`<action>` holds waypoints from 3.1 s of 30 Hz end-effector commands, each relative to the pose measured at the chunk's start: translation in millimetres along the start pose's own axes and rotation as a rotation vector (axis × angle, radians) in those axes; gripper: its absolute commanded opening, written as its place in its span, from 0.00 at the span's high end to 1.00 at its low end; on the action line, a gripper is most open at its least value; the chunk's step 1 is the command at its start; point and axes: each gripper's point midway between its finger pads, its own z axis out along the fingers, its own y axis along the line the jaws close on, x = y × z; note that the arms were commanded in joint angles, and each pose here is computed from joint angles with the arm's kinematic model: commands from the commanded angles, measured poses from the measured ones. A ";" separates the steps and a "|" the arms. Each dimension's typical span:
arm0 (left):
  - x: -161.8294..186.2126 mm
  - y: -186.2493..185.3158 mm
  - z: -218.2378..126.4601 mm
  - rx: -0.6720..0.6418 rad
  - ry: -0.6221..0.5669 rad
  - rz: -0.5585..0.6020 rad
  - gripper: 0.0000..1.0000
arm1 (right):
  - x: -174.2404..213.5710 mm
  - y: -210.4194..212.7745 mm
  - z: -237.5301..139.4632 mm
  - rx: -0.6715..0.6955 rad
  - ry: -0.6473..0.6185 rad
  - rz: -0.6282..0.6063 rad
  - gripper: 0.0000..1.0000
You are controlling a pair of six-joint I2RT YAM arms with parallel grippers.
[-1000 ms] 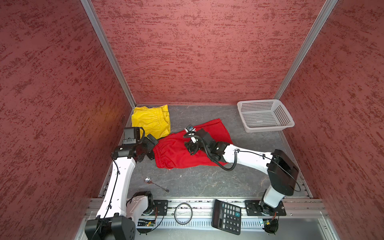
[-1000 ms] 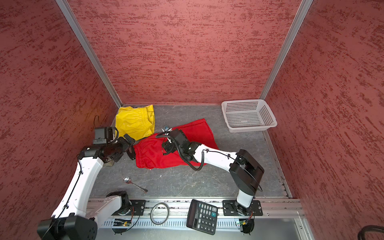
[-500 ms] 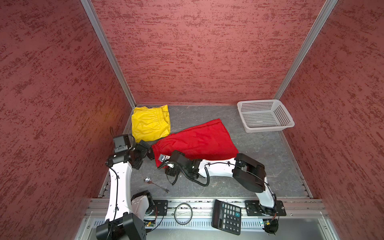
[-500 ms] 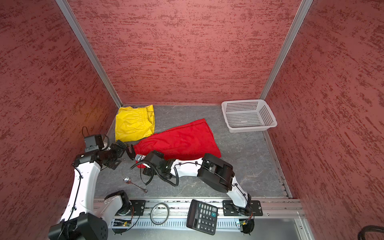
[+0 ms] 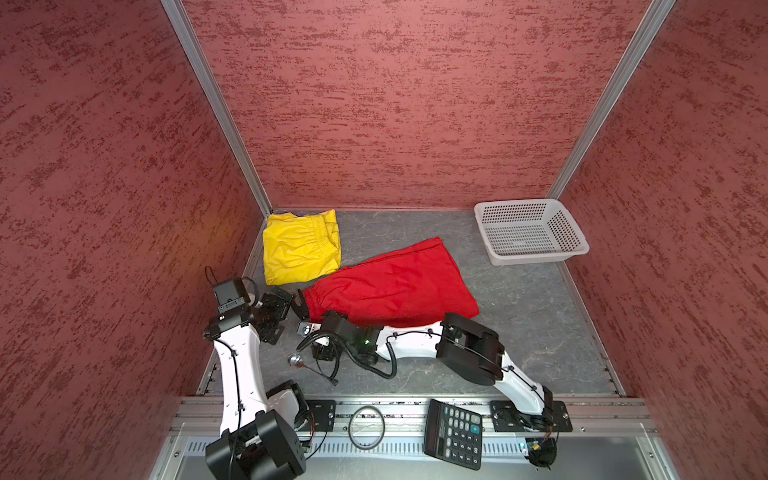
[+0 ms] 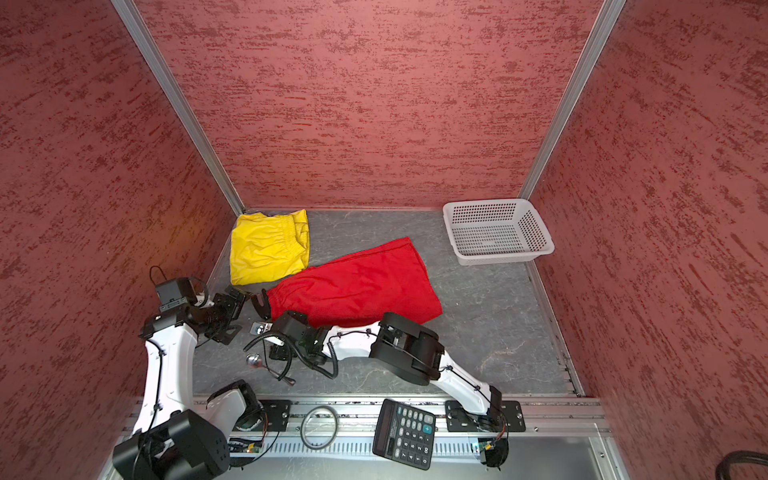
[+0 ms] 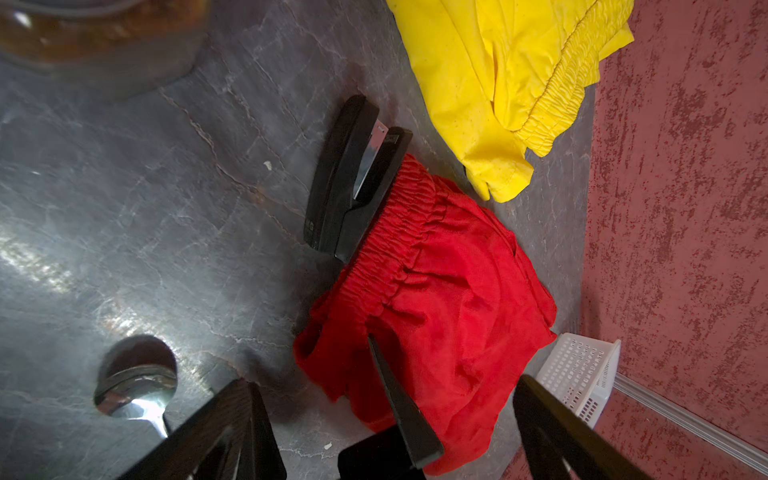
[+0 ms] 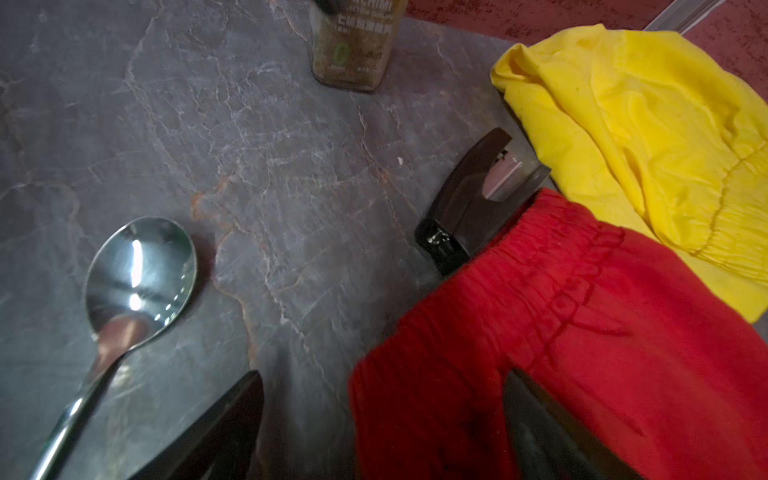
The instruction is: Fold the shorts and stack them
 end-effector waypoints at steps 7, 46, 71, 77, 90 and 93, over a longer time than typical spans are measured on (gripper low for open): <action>6.1 2.5 13.8 0.044 0.049 0.006 0.01 | 22.9 -3.7 -0.8 -0.019 0.071 0.086 0.79; 113.3 -59.9 143.5 0.139 0.263 0.077 0.01 | -1.2 -107.5 -91.8 -0.020 -0.224 0.655 1.00; 127.4 -79.7 160.0 0.093 0.331 0.198 1.00 | 17.9 -119.0 -169.8 -0.161 -0.312 0.923 0.37; 115.1 -71.1 139.1 0.013 0.328 0.293 1.00 | 84.5 -176.8 -200.4 0.051 -0.253 1.098 0.52; 82.6 -100.2 65.3 -0.042 0.267 0.507 0.99 | 142.1 -162.4 -109.8 -0.122 -0.044 1.379 1.00; 77.3 -109.3 50.6 -0.063 0.247 0.561 0.98 | 154.9 -139.7 -83.5 -0.143 0.079 1.371 1.00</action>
